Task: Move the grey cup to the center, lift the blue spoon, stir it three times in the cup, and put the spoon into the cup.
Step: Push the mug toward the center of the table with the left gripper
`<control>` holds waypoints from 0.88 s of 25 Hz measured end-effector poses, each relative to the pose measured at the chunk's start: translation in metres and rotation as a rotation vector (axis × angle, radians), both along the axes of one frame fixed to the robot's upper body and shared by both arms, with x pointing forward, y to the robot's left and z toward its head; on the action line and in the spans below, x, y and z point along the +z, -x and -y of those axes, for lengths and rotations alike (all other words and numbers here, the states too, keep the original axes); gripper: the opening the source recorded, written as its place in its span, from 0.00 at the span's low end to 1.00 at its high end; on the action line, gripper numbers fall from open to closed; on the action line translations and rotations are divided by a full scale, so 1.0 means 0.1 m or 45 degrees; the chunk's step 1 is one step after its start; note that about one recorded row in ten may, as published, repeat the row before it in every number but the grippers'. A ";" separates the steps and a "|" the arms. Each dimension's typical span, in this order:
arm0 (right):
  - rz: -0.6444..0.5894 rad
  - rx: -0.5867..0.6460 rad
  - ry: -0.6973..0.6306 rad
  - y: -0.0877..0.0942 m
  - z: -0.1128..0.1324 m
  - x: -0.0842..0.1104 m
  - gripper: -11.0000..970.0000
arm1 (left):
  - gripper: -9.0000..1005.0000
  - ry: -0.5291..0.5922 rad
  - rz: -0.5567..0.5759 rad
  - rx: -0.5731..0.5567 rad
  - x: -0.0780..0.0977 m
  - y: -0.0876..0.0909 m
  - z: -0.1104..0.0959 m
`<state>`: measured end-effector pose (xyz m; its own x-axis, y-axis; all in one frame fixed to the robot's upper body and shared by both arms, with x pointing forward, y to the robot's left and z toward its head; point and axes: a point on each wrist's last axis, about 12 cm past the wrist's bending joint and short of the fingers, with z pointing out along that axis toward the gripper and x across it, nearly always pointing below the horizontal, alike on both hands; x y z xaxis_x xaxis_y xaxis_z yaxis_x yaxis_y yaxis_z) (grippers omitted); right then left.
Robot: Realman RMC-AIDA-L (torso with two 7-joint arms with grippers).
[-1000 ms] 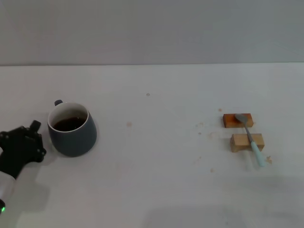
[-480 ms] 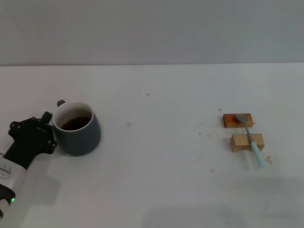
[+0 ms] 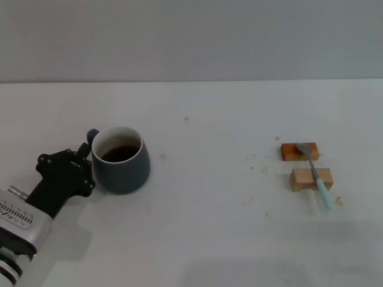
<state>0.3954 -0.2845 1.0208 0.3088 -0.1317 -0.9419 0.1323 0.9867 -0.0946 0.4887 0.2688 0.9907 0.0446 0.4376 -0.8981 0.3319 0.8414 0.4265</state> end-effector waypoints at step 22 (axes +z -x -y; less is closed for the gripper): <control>-0.002 0.001 0.004 0.00 0.01 0.00 0.69 | 0.01 0.079 -0.006 -0.147 0.03 0.01 0.34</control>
